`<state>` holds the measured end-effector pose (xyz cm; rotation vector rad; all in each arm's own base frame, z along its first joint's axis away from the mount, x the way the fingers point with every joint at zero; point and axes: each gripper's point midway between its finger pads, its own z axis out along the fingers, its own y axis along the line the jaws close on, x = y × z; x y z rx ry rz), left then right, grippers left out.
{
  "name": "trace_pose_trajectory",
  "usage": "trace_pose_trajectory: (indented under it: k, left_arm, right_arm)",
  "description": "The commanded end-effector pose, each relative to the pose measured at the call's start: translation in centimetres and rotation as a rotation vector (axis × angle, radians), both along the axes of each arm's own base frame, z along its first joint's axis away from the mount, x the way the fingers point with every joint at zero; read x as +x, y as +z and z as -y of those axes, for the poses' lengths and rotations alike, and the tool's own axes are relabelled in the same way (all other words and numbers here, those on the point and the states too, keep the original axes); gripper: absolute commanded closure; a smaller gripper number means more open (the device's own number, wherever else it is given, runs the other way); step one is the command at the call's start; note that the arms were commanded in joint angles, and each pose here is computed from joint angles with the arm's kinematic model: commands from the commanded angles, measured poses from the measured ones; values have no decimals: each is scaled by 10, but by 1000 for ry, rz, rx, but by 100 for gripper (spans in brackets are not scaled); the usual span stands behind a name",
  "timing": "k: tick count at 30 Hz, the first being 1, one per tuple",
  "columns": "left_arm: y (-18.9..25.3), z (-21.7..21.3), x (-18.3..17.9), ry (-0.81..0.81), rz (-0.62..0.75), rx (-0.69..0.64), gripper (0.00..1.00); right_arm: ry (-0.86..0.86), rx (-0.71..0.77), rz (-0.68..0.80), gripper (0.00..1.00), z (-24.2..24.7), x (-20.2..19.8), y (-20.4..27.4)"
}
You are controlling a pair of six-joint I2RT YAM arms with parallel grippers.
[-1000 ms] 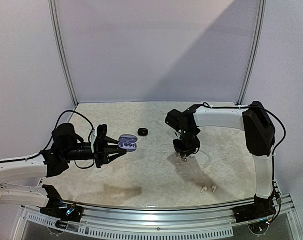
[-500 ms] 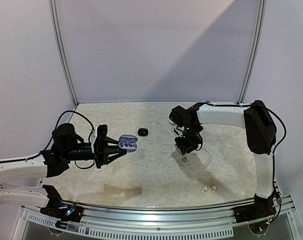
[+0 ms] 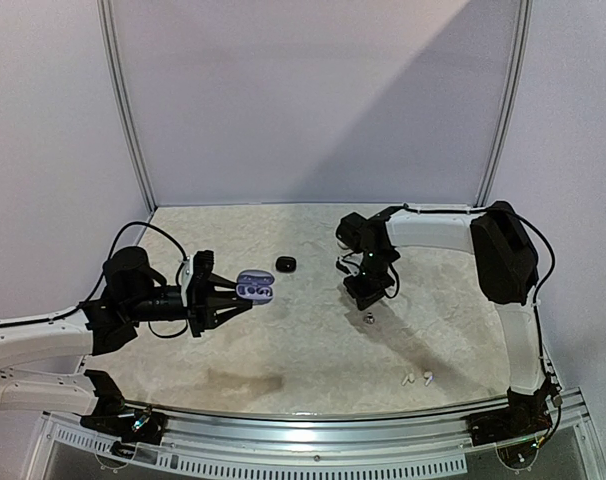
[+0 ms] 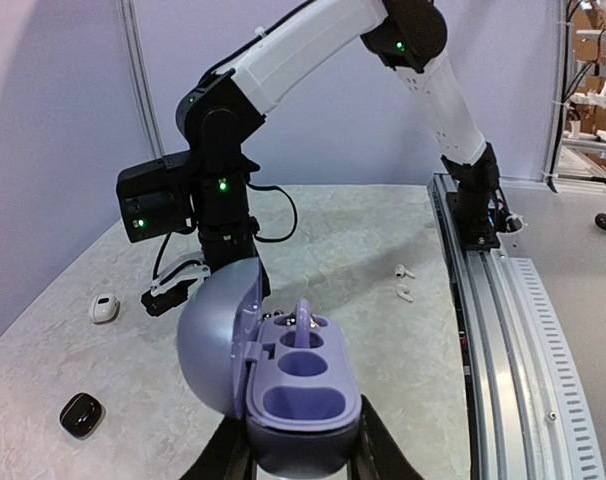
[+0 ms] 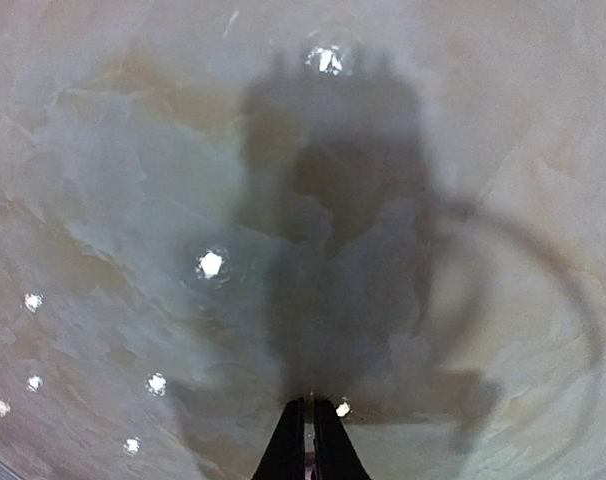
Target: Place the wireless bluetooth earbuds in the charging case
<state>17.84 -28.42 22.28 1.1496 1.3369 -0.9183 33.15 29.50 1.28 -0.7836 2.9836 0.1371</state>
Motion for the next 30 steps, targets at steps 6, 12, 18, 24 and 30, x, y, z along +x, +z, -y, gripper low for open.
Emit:
trace_pose_trajectory:
  k: [6, 12, 18, 24, 30]
  left_arm:
    - [0, -1, -4, -4, 8, 5, 100]
    - [-1, -1, -3, -4, 7, 5, 100]
    - [-2, -1, -4, -5, 3, 7, 100]
    - [-4, -1, -4, -5, -1, 10, 100]
    - [-5, 0, -4, -10, -3, 10, 100]
  right_arm:
    - [-63, -103, -75, 100, 35, -23, -23]
    - [-118, -92, -81, 100, 43, -36, -10]
    - [-171, -74, -103, 100, 50, -51, -4]
    - [-220, -62, -145, 100, 60, -73, -7]
    - [-230, -56, -111, 99, 62, -69, 4]
